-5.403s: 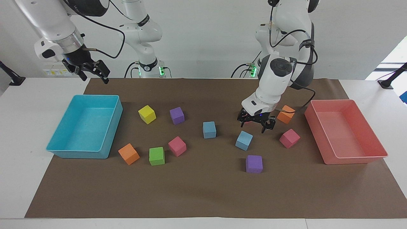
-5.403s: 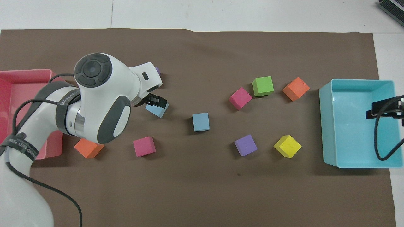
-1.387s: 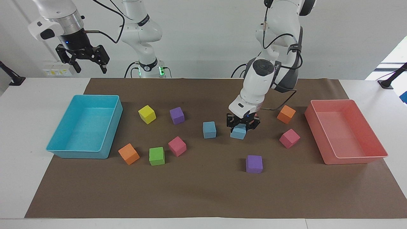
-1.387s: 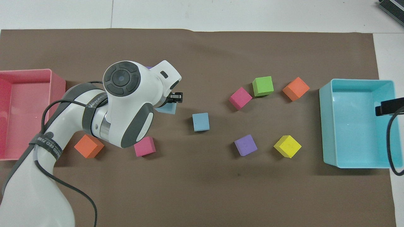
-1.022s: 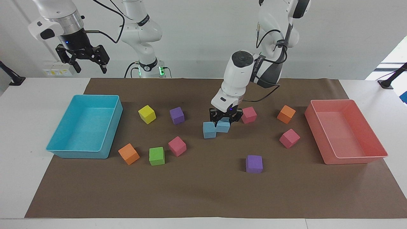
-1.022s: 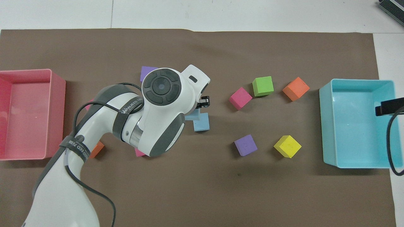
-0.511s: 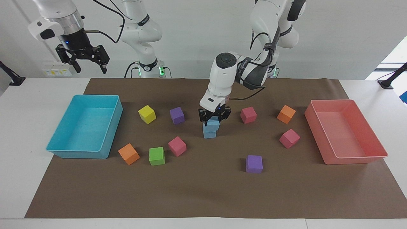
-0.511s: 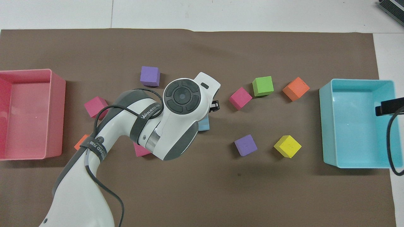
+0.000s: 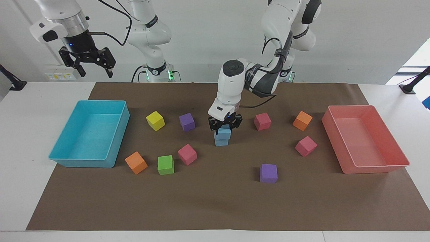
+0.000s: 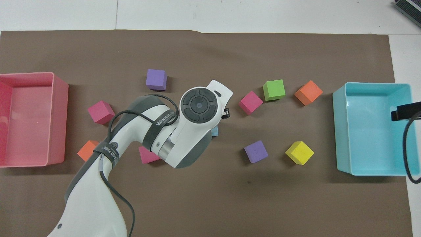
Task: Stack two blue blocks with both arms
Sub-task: 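Lower the held cube onto the center light blue cube with the left gripper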
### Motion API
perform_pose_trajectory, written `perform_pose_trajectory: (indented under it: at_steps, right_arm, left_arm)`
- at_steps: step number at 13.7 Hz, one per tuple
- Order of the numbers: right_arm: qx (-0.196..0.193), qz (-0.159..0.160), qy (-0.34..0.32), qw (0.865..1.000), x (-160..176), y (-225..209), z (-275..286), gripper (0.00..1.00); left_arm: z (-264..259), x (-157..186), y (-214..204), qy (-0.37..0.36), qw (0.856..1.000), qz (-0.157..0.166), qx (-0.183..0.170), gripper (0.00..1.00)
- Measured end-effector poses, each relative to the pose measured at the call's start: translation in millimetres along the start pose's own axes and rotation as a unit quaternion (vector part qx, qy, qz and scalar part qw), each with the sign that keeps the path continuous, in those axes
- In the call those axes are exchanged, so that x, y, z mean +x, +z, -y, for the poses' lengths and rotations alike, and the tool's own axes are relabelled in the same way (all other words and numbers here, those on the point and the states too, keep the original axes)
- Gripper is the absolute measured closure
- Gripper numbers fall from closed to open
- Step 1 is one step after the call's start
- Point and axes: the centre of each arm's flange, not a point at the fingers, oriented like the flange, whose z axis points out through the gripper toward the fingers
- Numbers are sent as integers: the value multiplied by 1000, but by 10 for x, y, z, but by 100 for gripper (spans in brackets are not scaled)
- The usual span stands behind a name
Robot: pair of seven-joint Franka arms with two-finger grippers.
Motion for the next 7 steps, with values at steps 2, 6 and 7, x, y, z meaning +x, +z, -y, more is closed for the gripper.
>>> perform_pose_trajectory:
  at_steps: [2, 6, 7]
  right_arm:
    - [0, 0, 0, 1000, 0, 0, 0, 0]
    - [0, 0, 0, 1000, 0, 0, 0, 0]
    - [0, 0, 0, 1000, 0, 0, 0, 0]
  left_arm:
    - [4, -38, 85, 4, 1000, 0, 3, 41]
    - [-46, -71, 101, 12, 1000, -12, -4, 41]
    - [-49, -70, 99, 12, 1000, -13, -5, 41]
